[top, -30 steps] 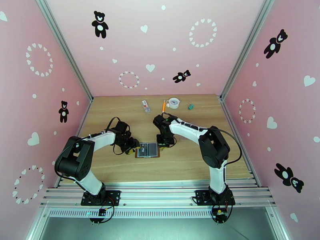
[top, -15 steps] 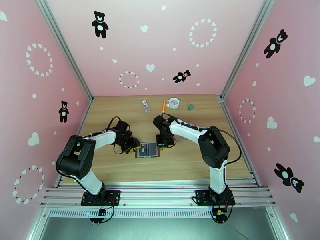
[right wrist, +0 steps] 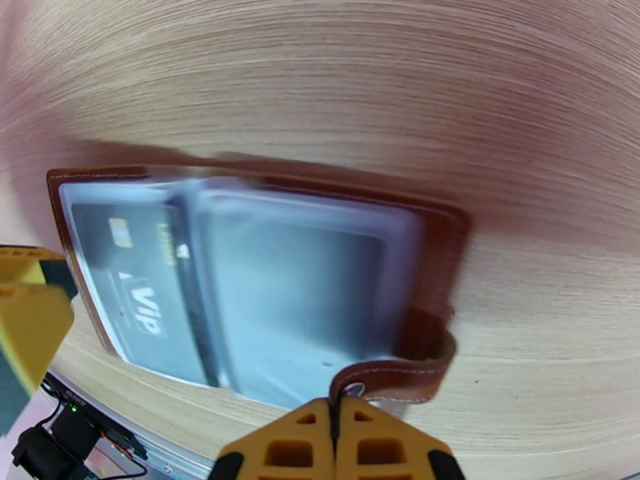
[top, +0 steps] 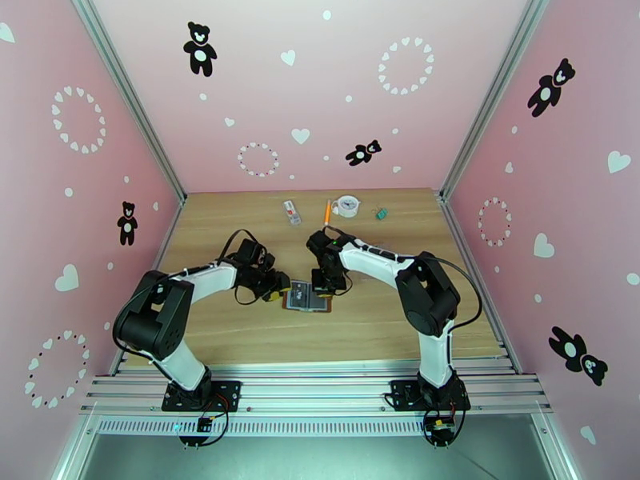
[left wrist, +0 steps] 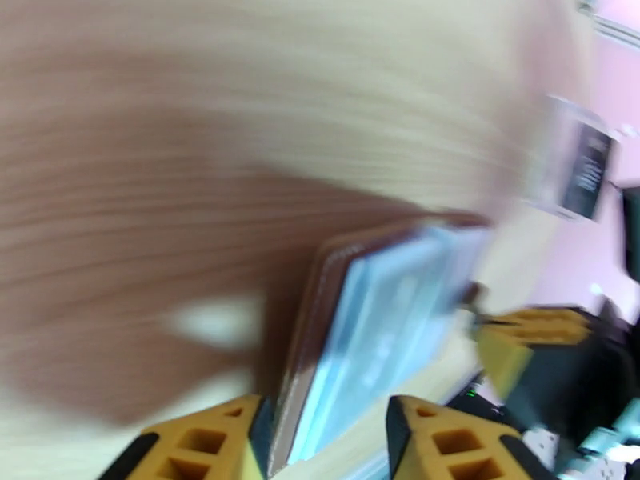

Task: Put the credit cards into the card holder

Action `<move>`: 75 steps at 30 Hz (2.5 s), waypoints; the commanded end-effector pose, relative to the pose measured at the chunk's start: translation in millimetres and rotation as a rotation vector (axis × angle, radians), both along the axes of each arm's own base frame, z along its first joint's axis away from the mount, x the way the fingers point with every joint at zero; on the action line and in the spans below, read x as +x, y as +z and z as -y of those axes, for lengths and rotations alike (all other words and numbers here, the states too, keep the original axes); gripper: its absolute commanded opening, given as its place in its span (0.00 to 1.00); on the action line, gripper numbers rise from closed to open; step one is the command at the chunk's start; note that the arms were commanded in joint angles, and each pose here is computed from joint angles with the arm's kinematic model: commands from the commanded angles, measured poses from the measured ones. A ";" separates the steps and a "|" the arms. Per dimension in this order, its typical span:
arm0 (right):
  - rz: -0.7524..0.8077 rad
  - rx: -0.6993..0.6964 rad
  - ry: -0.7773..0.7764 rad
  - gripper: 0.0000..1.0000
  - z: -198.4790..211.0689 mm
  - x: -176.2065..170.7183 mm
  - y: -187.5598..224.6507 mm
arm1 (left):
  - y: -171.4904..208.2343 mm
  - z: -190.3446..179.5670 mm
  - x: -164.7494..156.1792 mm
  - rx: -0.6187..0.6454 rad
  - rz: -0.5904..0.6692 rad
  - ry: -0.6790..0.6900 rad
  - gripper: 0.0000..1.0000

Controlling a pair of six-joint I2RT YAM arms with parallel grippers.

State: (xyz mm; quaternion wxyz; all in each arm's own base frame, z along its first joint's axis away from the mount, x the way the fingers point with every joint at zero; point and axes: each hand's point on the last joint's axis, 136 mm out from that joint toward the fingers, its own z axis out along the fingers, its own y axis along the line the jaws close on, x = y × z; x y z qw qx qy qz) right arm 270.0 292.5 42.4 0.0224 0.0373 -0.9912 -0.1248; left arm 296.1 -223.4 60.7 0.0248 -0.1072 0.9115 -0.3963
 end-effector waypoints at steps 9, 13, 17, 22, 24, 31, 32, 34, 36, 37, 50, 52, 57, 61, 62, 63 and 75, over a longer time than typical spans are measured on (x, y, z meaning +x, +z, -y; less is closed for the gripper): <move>-0.019 0.097 -0.035 0.00 -5.9 0.8 3.0 | 59.1 60.0 9.3 -0.240 0.151 -0.108 0.24; -0.015 0.093 -0.052 0.00 5.5 0.6 8.4 | 41.6 71.8 10.7 -0.228 0.112 -0.128 0.16; -0.013 0.084 -0.072 0.00 20.1 -2.1 9.7 | 42.7 71.4 19.8 -0.199 0.128 -0.115 0.17; 0.004 0.075 -0.072 0.00 30.5 1.2 12.5 | 13.5 17.3 36.2 0.102 0.092 -0.019 0.26; 0.009 0.059 -0.062 0.00 34.7 3.5 12.2 | 3.6 -0.1 34.9 0.201 0.087 -0.019 0.30; -0.013 0.046 -0.041 0.00 36.4 6.2 7.3 | -20.6 -21.9 29.8 0.349 0.107 -0.070 0.45; -0.016 0.045 -0.040 0.00 36.6 6.4 6.6 | -26.9 -20.4 28.6 0.343 0.098 -0.081 0.45; -0.022 0.046 -0.039 0.00 36.0 6.3 5.2 | -38.6 -15.2 25.5 0.329 0.075 -0.101 0.45; -0.026 0.047 -0.038 0.00 35.6 6.8 4.7 | -47.3 -9.1 20.9 0.323 0.073 -0.125 0.45; -0.026 0.047 -0.038 0.00 35.2 7.2 4.5 | -49.8 -6.8 18.8 0.318 0.072 -0.133 0.45; -0.051 0.066 -0.053 0.00 25.9 12.1 -8.2 | -33.6 31.4 7.1 0.075 0.078 -0.161 0.40; -0.050 0.081 -0.057 0.00 22.4 14.0 -9.6 | -22.3 38.9 6.2 0.012 0.088 -0.156 0.39; -0.044 0.129 -0.057 0.00 11.8 19.4 -10.6 | 8.2 49.8 4.1 -0.108 0.137 -0.153 0.30; -0.043 0.144 -0.055 0.00 8.5 20.6 -11.3 | 28.7 57.2 4.1 -0.172 0.169 -0.176 0.26; -0.044 0.154 -0.054 0.00 6.8 21.0 -10.7 | 33.0 60.2 4.6 -0.190 0.174 -0.181 0.25; -0.046 0.160 -0.053 0.00 5.5 21.1 -11.2 | 36.2 62.7 5.1 -0.204 0.176 -0.184 0.23; -0.026 0.191 -0.078 0.00 6.4 20.3 -7.9 | 29.5 98.4 5.5 -0.219 0.160 -0.260 0.27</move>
